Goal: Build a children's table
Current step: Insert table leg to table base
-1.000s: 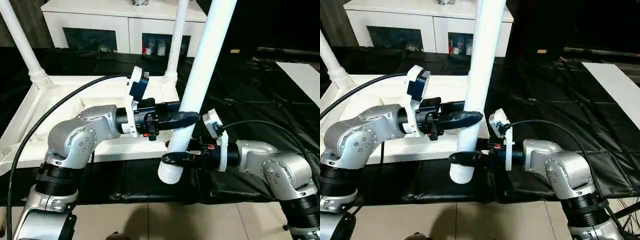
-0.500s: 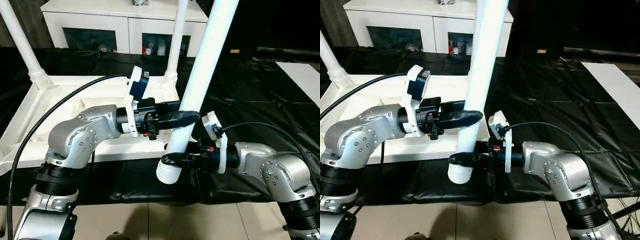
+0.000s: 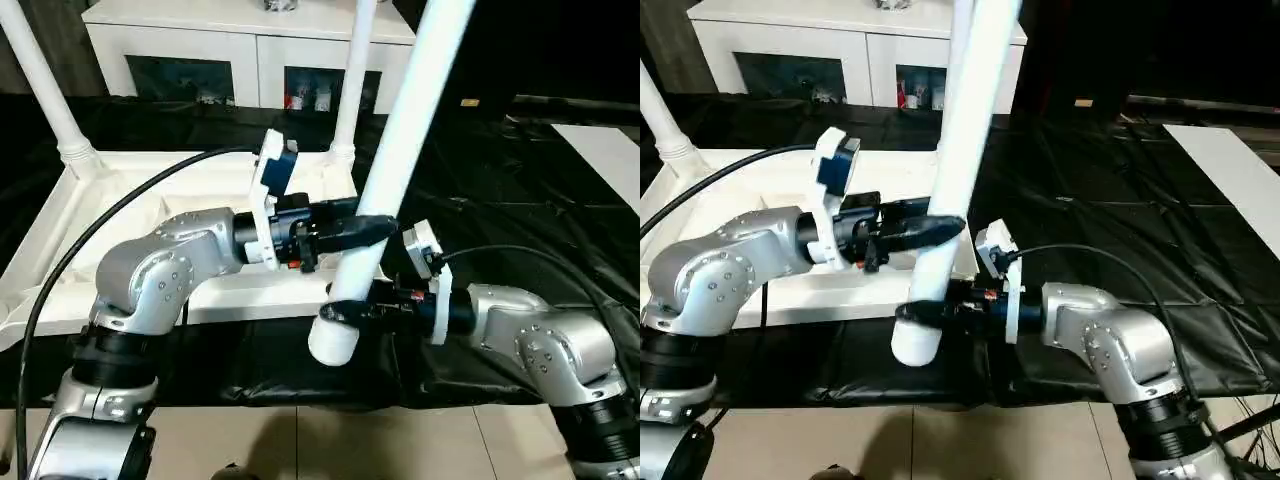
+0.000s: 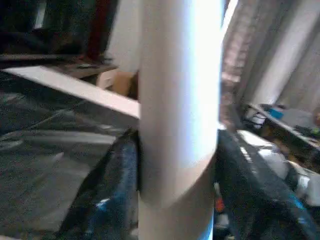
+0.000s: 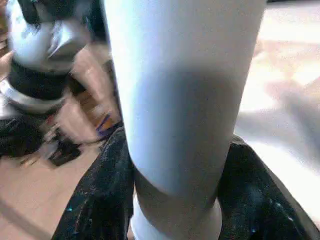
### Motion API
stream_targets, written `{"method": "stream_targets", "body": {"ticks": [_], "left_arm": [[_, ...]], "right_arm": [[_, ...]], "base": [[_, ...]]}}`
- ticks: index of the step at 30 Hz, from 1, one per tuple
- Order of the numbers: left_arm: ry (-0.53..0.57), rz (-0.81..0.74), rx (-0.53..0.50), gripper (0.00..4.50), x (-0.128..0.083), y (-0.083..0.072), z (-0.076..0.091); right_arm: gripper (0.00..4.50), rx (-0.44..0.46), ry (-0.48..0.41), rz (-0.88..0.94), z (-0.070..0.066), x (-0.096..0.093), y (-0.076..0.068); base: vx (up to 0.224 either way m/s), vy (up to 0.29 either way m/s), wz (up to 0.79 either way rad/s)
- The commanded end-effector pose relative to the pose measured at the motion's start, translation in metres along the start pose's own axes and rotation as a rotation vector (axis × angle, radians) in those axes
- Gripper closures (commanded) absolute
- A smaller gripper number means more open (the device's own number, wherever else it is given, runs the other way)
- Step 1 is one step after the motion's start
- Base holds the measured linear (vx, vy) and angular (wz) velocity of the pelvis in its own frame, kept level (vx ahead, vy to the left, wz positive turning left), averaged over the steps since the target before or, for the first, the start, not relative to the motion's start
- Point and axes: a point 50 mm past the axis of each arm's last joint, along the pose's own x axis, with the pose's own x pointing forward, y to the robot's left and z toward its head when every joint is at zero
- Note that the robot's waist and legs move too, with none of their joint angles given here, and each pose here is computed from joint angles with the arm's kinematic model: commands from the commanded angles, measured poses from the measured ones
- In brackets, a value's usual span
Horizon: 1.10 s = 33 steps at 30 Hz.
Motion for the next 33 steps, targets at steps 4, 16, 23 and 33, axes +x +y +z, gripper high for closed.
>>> {"method": "stream_targets", "body": {"ticks": [4,16,23,33], "left_arm": [[-0.015,0.078,0.011,1.5,-0.005,0.008,0.006],[-0.075,-0.067,-0.044,0.58,0.005,-0.005,0.01],[-0.05,-0.012,0.0,0.01,0.011,0.002,0.006],[-0.071,-0.058,-0.035,0.8,0.007,0.0,0.008]], "right_arm": [[2.62,-0.048,-0.082,-0.166,0.01,-0.012,-0.016],[2.63,-0.067,0.004,-0.052,0.003,-0.006,-0.004],[2.63,-0.076,0.034,-0.009,0.002,-0.005,0.0],[2.63,-0.081,0.055,0.013,0.0,-0.003,0.001]], "base": [[0.0,0.0,0.0],[0.0,0.0,0.0],[0.0,0.0,0.0],[0.0,0.0,0.0]]}}
